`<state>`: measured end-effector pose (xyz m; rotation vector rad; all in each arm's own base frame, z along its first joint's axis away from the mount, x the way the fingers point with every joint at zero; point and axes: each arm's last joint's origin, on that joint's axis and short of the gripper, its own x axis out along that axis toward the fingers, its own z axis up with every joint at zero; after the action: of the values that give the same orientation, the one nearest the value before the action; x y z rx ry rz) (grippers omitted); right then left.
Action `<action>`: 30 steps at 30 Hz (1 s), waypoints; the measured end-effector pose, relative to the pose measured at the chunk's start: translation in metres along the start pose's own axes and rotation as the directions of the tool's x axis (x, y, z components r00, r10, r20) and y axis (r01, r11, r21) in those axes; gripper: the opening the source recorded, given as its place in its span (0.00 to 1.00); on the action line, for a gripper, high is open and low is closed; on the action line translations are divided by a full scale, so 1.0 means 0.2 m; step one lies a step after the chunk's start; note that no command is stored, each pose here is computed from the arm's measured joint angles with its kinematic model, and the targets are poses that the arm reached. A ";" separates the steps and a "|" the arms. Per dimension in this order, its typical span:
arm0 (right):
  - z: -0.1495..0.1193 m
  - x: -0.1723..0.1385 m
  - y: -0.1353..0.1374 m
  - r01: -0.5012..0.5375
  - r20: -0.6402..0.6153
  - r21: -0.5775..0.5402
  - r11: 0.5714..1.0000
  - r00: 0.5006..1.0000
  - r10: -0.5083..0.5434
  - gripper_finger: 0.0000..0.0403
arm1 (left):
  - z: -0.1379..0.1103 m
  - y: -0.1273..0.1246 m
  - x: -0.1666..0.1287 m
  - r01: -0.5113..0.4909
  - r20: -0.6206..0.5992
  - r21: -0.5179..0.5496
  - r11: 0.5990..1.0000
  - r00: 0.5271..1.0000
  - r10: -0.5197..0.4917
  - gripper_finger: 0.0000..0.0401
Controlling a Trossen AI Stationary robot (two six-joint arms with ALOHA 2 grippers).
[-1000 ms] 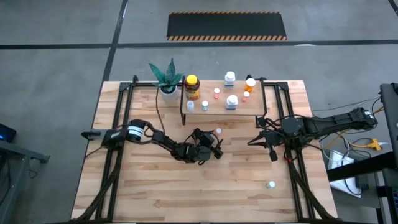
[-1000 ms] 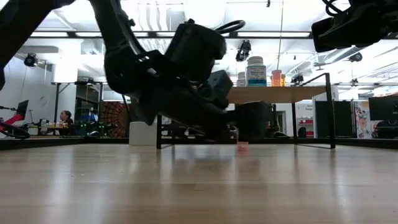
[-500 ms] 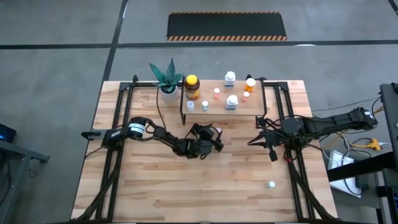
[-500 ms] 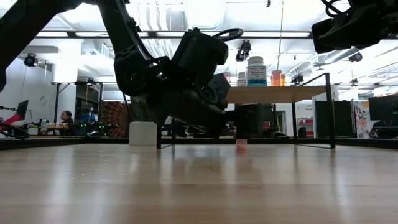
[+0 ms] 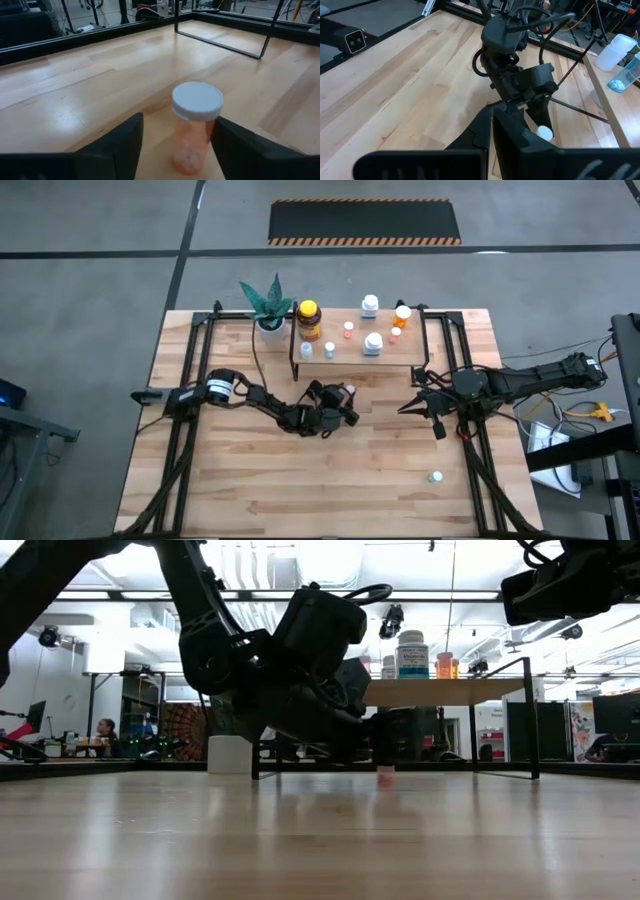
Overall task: Pick and place medicine bottles onto shelf by color
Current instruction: Put the pink medicine bottle on the shelf
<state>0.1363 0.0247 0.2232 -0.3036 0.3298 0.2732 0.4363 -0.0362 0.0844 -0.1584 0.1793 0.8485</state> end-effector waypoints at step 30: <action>-0.02 0.01 0.00 0.011 0.014 0.156 0.988 1.000 -0.014 0.21 | 0.00 -0.04 -0.05 0.057 -0.006 0.071 0.996 0.998 -0.057 0.25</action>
<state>0.1374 0.0247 0.2189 -0.1489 0.3325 0.2357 0.4360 -0.0477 0.0869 -0.0978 0.2071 0.7840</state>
